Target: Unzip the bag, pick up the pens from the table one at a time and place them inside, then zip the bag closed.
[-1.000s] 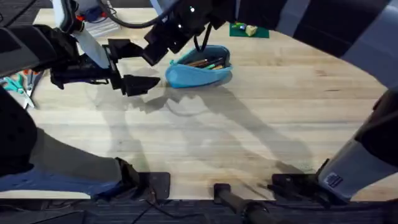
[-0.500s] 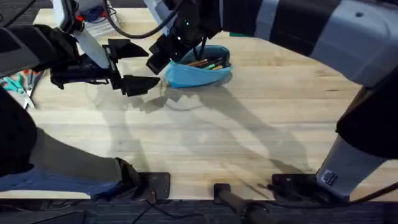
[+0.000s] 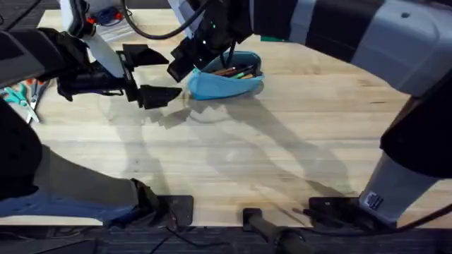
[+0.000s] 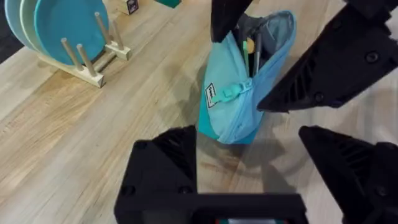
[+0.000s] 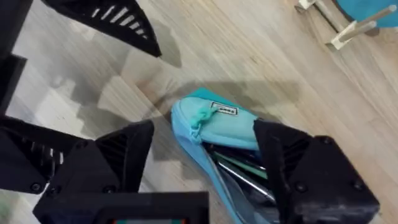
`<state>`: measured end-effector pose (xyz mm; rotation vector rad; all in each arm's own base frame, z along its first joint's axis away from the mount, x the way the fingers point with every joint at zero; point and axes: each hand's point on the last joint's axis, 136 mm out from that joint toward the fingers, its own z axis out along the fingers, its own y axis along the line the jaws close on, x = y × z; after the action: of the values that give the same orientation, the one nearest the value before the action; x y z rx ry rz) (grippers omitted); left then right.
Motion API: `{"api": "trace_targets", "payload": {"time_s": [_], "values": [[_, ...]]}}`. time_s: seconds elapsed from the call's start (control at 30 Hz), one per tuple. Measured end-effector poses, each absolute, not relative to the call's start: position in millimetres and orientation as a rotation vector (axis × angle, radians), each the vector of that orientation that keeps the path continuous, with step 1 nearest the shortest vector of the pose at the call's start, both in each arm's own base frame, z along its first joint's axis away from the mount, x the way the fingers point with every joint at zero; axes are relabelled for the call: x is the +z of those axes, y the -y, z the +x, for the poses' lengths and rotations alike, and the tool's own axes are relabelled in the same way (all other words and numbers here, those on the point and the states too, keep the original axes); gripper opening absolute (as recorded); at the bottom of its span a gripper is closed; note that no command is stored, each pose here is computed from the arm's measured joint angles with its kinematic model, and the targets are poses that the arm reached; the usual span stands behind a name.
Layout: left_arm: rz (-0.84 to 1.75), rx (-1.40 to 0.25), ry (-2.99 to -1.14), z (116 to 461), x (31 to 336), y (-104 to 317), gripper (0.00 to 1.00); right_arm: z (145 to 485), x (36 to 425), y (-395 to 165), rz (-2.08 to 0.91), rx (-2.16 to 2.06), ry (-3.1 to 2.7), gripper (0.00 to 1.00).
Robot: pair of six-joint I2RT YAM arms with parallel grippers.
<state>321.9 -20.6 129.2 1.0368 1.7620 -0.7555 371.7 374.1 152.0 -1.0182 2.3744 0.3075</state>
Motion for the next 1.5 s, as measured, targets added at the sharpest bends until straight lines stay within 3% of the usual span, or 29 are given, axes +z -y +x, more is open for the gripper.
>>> {"api": "trace_targets", "payload": {"time_s": [1.07,1.5], "values": [[1.037,-0.756,-1.762,322,129,21,0.993,376,141,-377,-1.036,0.220,-2.412,0.958],[1.043,-0.750,-1.772,322,127,20,0.992,373,120,-382,-1.063,0.206,-2.440,0.838]]}}
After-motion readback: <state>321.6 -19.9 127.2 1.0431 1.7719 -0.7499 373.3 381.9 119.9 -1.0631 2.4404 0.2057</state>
